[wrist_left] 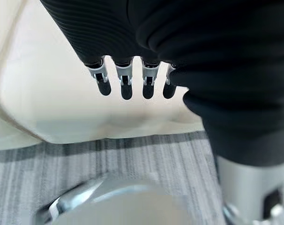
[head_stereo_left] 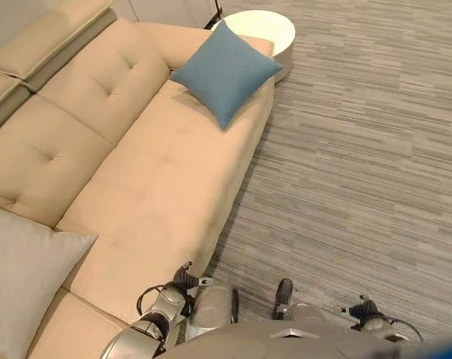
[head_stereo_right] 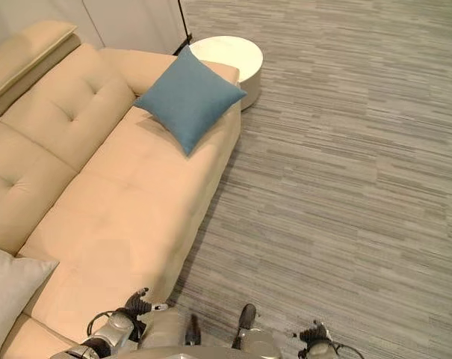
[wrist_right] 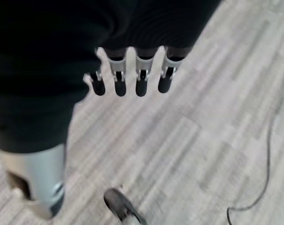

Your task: Pick up all the scattered cushions and arrange them neatly on the sofa.

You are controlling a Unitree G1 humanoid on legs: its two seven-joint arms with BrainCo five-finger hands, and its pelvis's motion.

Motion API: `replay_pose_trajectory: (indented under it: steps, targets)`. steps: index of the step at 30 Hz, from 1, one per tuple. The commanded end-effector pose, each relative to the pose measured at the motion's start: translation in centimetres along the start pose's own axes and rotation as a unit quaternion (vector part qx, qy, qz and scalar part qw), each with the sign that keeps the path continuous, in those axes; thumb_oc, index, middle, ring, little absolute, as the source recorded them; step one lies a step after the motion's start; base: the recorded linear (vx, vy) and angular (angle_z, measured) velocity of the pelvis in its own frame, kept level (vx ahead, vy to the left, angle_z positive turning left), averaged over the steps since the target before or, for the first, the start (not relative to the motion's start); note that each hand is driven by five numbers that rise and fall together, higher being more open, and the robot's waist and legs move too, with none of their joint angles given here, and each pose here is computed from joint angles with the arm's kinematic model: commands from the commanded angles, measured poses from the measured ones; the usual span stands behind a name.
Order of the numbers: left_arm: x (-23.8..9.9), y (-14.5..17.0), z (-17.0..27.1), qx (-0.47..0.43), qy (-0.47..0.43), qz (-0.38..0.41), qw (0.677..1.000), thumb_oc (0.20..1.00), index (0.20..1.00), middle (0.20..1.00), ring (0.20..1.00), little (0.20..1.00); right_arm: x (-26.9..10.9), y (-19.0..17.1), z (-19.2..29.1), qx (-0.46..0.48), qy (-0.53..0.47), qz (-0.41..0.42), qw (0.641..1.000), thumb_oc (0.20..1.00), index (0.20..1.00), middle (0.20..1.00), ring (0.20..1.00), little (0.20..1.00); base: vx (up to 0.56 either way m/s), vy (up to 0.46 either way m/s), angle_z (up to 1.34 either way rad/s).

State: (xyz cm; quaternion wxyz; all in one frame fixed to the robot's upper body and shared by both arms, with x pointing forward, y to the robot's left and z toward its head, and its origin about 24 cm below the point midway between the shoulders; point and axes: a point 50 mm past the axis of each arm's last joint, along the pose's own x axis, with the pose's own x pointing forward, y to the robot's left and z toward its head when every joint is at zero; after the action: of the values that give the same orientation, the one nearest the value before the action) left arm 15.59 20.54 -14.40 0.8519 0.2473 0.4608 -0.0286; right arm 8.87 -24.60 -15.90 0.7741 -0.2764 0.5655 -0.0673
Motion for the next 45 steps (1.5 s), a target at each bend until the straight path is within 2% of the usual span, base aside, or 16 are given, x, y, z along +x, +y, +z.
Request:
replay_pose_trajectory:
  steps: [1, 7, 10, 16, 21, 30, 38, 45]
  targets:
    - [-0.2, -2.7, 1.6, 0.009, -0.024, -0.037, 0.999, 1.0, 1.0, 1.0, 1.0, 1.0, 0.1, -0.8, -0.9, -0.001, 0.01, -0.013, 1.0, 1.0, 1.0, 1.0, 1.0, 1.0, 0.18, -0.008, 0.69]
    - [-0.5, -2.9, 0.2, -0.003, -0.002, -0.038, 0.999, 1.0, 1.0, 1.0, 1.0, 1.0, 0.1, -0.5, 0.1, -0.039, -0.015, -0.009, 0.999, 1.0, 1.0, 1.0, 1.0, 1.0, 0.31, 0.04, -0.19]
    - [-0.7, -2.7, -1.3, -0.003, 0.021, -0.034, 0.999, 1.0, 1.0, 1.0, 1.0, 1.0, 0.0, -0.2, 0.2, -0.087, -0.024, -0.004, 0.996, 1.0, 1.0, 1.0, 1.0, 1.0, 0.41, 0.176, -0.55]
    - [-0.3, -0.4, -1.0, 0.006, 0.006, 0.009, 1.0, 1.0, 1.0, 1.0, 1.0, 1.0, 0.4, -2.7, -0.6, -0.125, -0.009, -0.043, 0.991, 1.0, 1.0, 1.0, 1.0, 1.0, 0.21, 0.097, 0.06]
    - [-0.5, -1.7, -1.2, -0.007, 0.017, -0.01, 1.0, 1.0, 1.0, 1.0, 1.0, 1.0, 0.2, -0.7, 1.1, -0.114, -0.037, -0.014, 0.993, 1.0, 1.0, 1.0, 1.0, 1.0, 0.48, -0.246, 0.29]
    - [-0.3, -2.7, 0.5, -0.023, -0.003, -0.03, 0.999, 1.0, 1.0, 1.0, 1.0, 1.0, 0.2, -0.6, 0.8, -0.052, -0.029, -0.007, 0.998, 1.0, 1.0, 1.0, 1.0, 1.0, 0.17, -0.196, 0.24]
    - [-0.6, -3.8, 0.0, -0.024, 0.005, -0.047, 0.999, 1.0, 1.0, 1.0, 1.0, 1.0, -0.1, -0.2, -1.1, -0.061, -0.003, -0.002, 0.998, 1.0, 1.0, 1.0, 1.0, 1.0, 0.13, -0.007, -0.12]
    - [-1.1, -3.6, -2.6, -0.037, 0.048, -0.044, 0.997, 1.0, 1.0, 1.0, 1.0, 1.0, -0.3, 0.8, -0.7, -0.1, -0.019, 0.027, 0.994, 1.0, 1.0, 1.0, 1.0, 1.0, 0.15, 0.062, -0.49]
